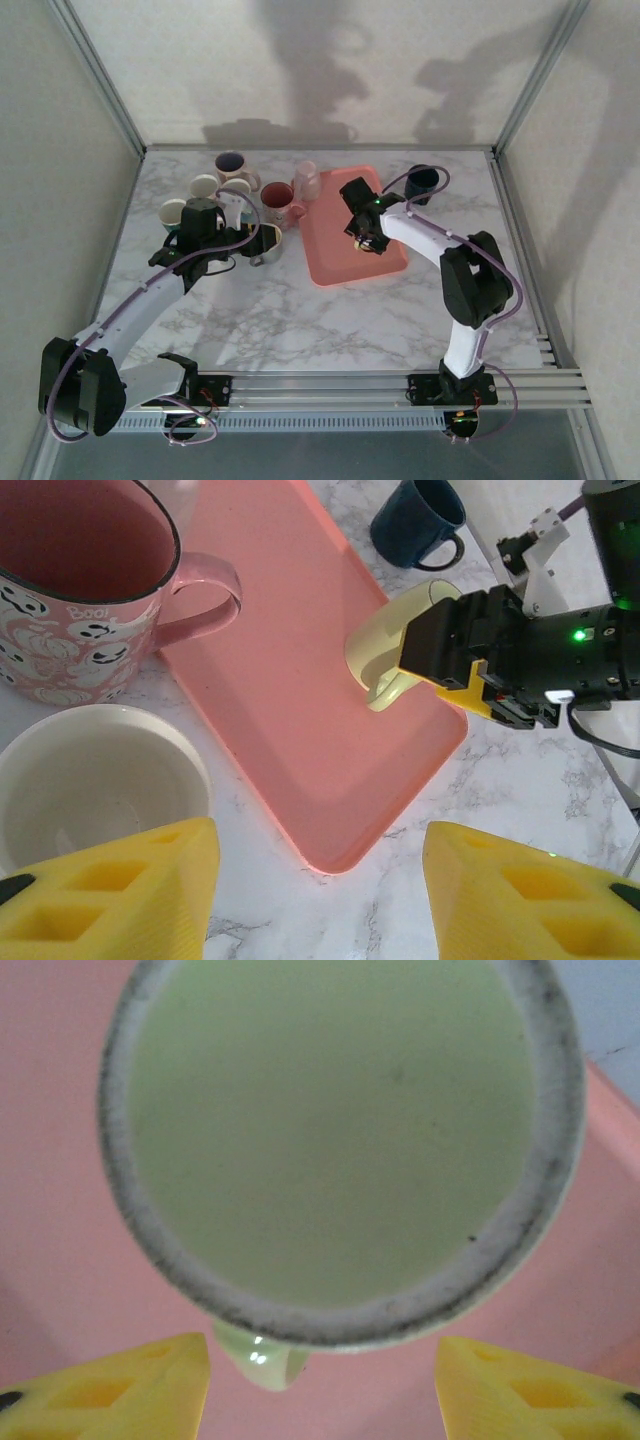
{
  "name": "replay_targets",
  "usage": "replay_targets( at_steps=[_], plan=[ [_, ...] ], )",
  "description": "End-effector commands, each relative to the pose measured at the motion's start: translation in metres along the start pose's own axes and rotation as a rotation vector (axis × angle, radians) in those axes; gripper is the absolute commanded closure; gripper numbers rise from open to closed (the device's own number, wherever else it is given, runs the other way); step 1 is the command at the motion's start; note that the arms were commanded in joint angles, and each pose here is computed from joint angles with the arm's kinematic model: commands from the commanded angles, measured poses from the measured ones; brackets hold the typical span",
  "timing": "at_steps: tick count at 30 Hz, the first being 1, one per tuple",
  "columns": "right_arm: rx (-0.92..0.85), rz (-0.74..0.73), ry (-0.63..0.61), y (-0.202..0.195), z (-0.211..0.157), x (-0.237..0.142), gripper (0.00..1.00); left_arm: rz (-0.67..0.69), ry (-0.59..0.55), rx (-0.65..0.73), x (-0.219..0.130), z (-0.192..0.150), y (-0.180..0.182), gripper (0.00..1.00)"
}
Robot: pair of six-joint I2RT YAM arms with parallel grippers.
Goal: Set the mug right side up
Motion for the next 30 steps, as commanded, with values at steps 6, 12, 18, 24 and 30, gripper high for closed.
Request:
replay_targets(
  at_steps=[6,12,18,24,30],
  plan=[
    [-0.029,-0.100,-0.073,-0.012,0.002,-0.005,0.46,-0.052,-0.018,0.026,-0.005,0.004,-0.010,0.44],
    [-0.146,-0.101,-0.095,-0.017,0.005,-0.009,0.61,-0.055,-0.018,0.024,-0.005,0.004,-0.010,0.44],
    [-0.213,-0.101,-0.072,-0.018,0.008,-0.002,0.71,-0.054,-0.020,0.020,-0.004,0.003,-0.009,0.44],
    [-0.205,-0.109,-0.056,-0.020,0.006,0.009,0.72,-0.053,-0.026,0.022,-0.006,0.002,-0.010,0.44],
    [-0.205,-0.098,-0.058,-0.020,0.008,0.016,0.72,-0.049,-0.023,0.021,-0.006,0.002,-0.009,0.44]
  ],
)
Point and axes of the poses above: each hand's point on the last joint's axis, 136 mm out from that joint toward the fingers, its own x axis out along the fingers, its own y axis along the line the jaws close on, z = x × y, the point moved 7 cm from there along -x, back along the fingers, and after that the axes turned 6 degrees about -x, right-handed, at the moved point
